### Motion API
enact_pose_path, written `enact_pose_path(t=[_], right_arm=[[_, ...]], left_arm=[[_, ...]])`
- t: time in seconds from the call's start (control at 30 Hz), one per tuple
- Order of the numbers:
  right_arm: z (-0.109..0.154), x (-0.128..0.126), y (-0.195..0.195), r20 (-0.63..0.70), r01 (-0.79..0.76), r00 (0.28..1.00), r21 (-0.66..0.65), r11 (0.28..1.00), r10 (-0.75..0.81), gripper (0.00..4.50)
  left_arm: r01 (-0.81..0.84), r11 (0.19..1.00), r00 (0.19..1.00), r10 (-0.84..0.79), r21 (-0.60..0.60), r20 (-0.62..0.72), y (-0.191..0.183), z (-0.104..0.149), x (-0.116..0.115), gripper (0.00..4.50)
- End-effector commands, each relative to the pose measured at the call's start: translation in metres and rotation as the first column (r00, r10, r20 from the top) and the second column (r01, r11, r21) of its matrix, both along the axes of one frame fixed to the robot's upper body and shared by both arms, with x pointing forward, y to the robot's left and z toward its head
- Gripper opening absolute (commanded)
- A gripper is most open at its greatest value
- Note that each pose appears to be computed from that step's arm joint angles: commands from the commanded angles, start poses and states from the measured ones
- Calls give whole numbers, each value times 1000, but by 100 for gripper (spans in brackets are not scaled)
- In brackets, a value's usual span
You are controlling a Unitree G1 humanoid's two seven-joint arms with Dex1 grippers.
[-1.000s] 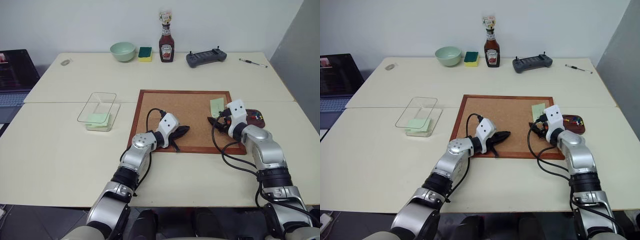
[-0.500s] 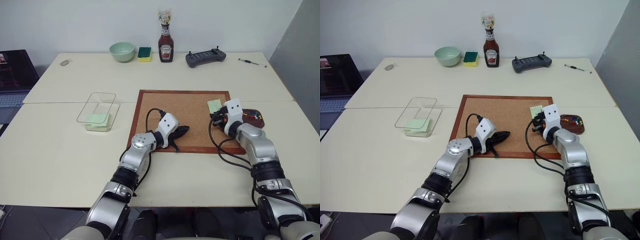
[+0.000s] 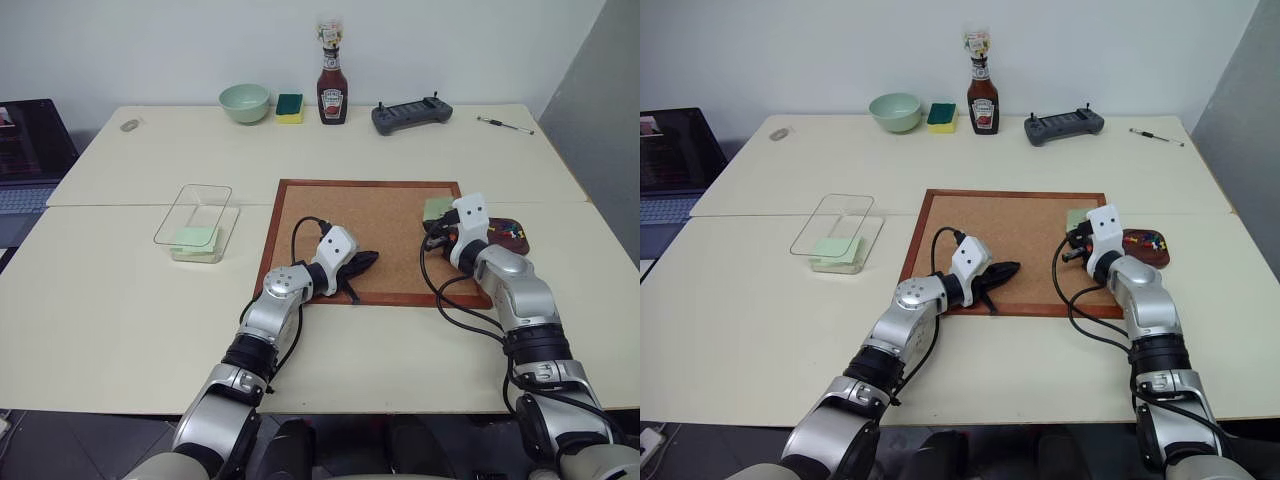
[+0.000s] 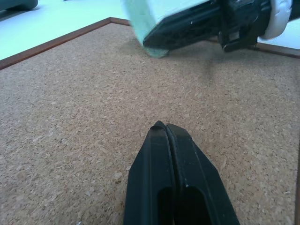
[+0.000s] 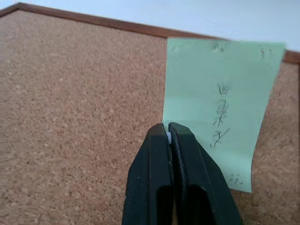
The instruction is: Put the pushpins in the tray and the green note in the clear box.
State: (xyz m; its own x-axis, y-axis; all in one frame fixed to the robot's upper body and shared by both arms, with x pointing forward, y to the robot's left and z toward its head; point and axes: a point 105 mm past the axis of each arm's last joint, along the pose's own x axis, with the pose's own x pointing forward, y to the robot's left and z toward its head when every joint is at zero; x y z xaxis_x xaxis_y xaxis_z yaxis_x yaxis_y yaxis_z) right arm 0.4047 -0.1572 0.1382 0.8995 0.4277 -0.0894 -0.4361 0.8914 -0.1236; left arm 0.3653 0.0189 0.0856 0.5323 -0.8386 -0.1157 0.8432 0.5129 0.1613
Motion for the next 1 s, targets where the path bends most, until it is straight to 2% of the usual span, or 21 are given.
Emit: enact_pose_path(t=[0.03, 0.2, 0.43, 0.7, 1.0], right_arm=[[35, -6, 13, 131, -79, 988, -32, 996, 82, 2], [38, -13, 21, 150, -125, 979, -82, 989, 137, 2], [36, -28, 31, 146, -209, 962, -143, 967, 230, 0], [39, -29, 38, 138, -221, 963, -102, 970, 234, 0], [41, -41, 52, 137, -315, 932, -155, 936, 336, 0]], left_arm=[[-38, 999, 998, 37, -6, -53, 2, -8, 3, 0], [-73, 995, 996, 70, -65, -55, 5, 10, 10, 0], [-80, 972, 994, 60, -223, -96, 12, 48, 10, 111], [-15, 984, 998, 5, -177, -56, 17, 51, -6, 265], [-18, 979, 998, 4, -205, -67, 16, 57, -2, 436]])
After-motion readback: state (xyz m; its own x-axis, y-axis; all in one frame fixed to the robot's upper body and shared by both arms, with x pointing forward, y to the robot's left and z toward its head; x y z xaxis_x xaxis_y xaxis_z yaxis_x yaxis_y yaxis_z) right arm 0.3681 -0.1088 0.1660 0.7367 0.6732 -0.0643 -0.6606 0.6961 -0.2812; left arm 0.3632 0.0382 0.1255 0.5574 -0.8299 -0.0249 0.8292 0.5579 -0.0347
